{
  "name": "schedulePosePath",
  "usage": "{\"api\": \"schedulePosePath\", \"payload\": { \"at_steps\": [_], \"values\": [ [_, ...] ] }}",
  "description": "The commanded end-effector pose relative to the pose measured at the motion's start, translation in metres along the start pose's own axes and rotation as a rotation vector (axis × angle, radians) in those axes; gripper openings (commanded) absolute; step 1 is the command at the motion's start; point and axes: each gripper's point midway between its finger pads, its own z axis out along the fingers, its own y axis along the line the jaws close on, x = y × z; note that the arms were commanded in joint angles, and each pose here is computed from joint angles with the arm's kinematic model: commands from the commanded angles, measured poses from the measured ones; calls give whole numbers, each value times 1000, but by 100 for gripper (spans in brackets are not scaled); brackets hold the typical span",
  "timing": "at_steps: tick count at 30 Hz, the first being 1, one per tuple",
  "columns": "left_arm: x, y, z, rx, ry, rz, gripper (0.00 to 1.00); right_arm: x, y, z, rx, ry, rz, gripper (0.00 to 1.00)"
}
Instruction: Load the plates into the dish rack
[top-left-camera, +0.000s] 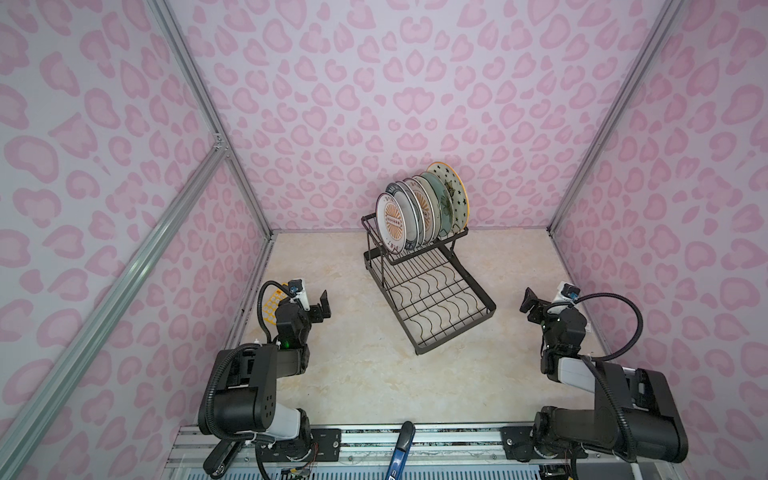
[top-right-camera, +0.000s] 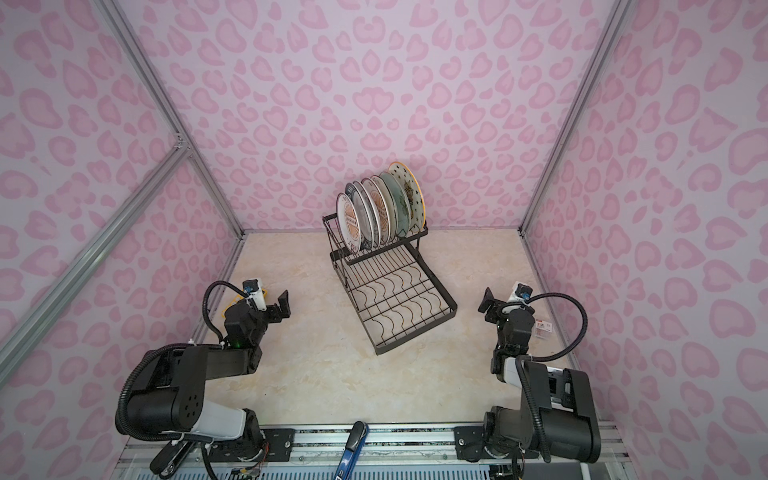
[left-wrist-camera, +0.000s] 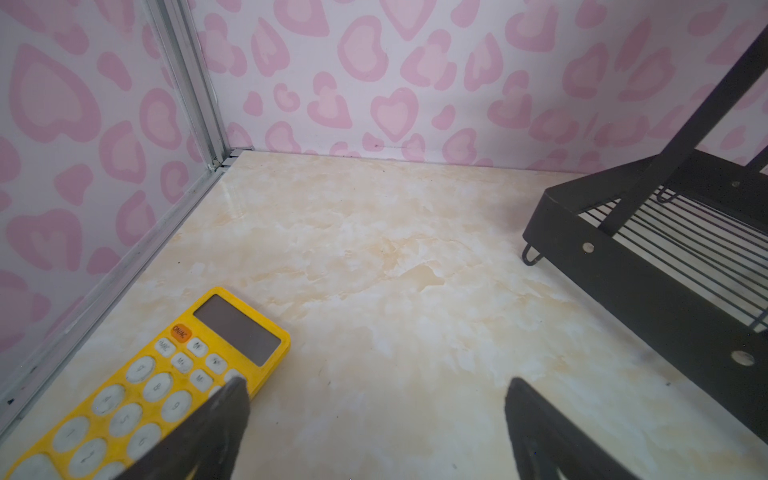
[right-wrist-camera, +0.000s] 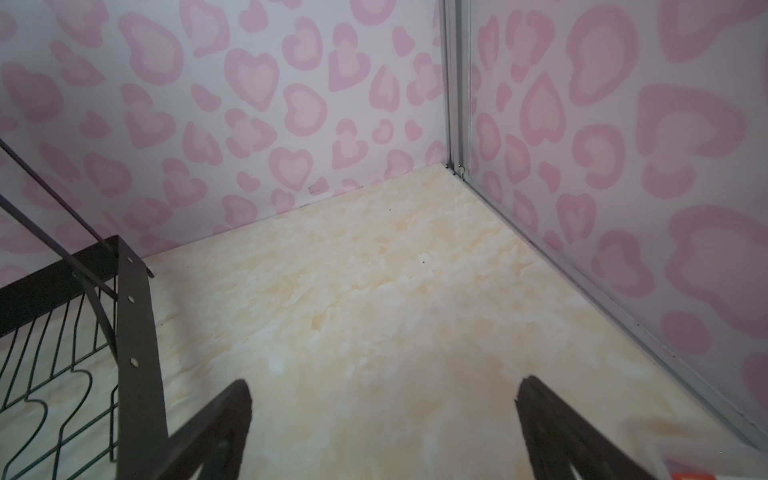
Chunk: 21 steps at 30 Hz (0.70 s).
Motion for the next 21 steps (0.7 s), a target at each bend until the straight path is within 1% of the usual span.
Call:
{"api": "schedulePosePath", "payload": {
  "at_steps": [1, 4, 6, 7, 8, 9, 10, 11, 13, 16, 19, 21],
  "values": [
    [-8, 0, 1, -3, -23, 8, 98, -6, 10, 4, -29, -54, -52, 99],
    [-9, 0, 2, -2, -26, 8, 98, 3, 23, 8, -44, -40, -115, 99],
    [-9, 0, 2, -3, -25, 8, 98, 15, 27, 12, -23, 6, -160, 99],
    [-8, 0, 1, -4, -24, 8, 98, 17, 28, 16, 3, -2, -181, 99],
    [-8, 0, 2, -2, -23, 8, 98, 15, 30, 18, 25, -39, -192, 99],
    [-9, 0, 2, -2, -27, 8, 98, 18, 31, 20, 29, -4, -206, 99],
    [-9, 0, 2, -2, -25, 8, 98, 19, 27, 21, 60, 39, -204, 99],
    [-8, 0, 2, -4, -25, 8, 98, 20, 22, 23, 94, 51, -194, 99],
    [-8, 0, 2, -2, -24, 8, 98, 16, 24, 23, 87, -11, -202, 99],
    [-8, 0, 2, -4, -23, 8, 98, 20, 24, 25, 97, 42, -208, 99],
    [-8, 0, 2, -4, -24, 8, 98, 15, 24, 23, 90, -8, -202, 99],
    [-8, 0, 2, -4, -24, 8, 98, 18, 24, 23, 93, 18, -208, 99]
  ]
}}
